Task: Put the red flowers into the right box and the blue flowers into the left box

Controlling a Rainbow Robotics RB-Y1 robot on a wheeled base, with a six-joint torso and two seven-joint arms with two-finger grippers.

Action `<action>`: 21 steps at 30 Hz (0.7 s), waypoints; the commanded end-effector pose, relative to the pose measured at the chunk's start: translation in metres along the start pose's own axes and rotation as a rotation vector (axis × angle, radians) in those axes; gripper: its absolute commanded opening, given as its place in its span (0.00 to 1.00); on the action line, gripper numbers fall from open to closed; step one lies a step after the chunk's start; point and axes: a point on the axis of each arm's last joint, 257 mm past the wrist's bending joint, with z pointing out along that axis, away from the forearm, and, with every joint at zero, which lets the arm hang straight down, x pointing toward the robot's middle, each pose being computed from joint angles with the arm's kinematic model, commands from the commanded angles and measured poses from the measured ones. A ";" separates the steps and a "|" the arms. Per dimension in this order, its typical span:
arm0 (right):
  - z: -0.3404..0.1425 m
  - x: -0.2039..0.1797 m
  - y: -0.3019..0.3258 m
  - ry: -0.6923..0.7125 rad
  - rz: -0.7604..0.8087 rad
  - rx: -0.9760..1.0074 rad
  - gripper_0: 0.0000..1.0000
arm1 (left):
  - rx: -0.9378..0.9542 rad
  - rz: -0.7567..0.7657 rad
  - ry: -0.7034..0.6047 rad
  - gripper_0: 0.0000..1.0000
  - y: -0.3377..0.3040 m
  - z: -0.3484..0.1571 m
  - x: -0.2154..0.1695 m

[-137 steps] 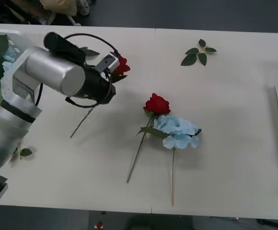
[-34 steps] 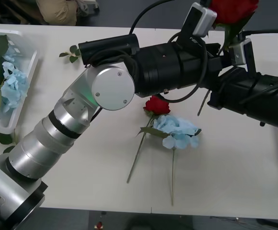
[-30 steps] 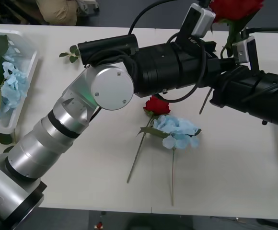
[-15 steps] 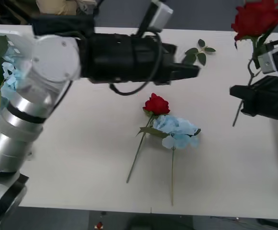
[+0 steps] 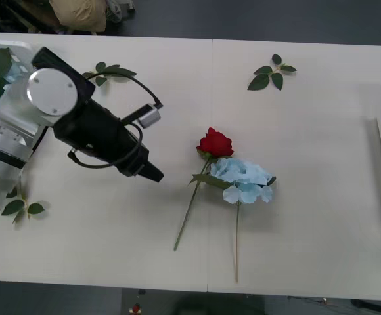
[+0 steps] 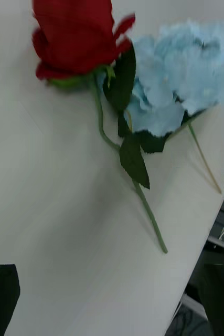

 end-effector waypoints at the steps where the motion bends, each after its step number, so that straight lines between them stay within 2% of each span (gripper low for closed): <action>1: 0.006 -0.017 -0.045 0.026 0.042 0.080 0.00 | -0.034 -0.065 0.046 1.00 -0.016 0.016 -0.005; 10: 0.024 -0.004 -0.108 0.082 0.170 0.173 0.00 | -0.165 -0.056 0.065 1.00 -0.045 0.081 -0.035; 15: 0.028 0.006 -0.123 0.093 0.171 0.212 0.00 | -0.242 0.051 0.101 1.00 -0.047 0.117 -0.038; 16: 0.029 0.007 -0.124 0.094 0.159 0.222 0.05 | -0.252 0.061 0.110 1.00 -0.045 0.124 -0.038; 18: 0.033 0.008 -0.125 0.094 0.144 0.232 0.38 | -0.255 0.061 0.129 0.99 -0.043 0.135 -0.033; 19: 0.034 0.007 -0.125 0.095 0.133 0.235 0.55 | -0.257 0.058 0.137 0.95 -0.041 0.138 -0.031; 20: 0.036 0.009 -0.124 0.098 0.120 0.239 0.76 | -0.262 0.049 0.144 0.85 -0.038 0.142 -0.029; 21: 0.038 0.010 -0.123 0.100 0.113 0.239 0.89 | -0.266 0.044 0.150 0.79 -0.036 0.144 -0.027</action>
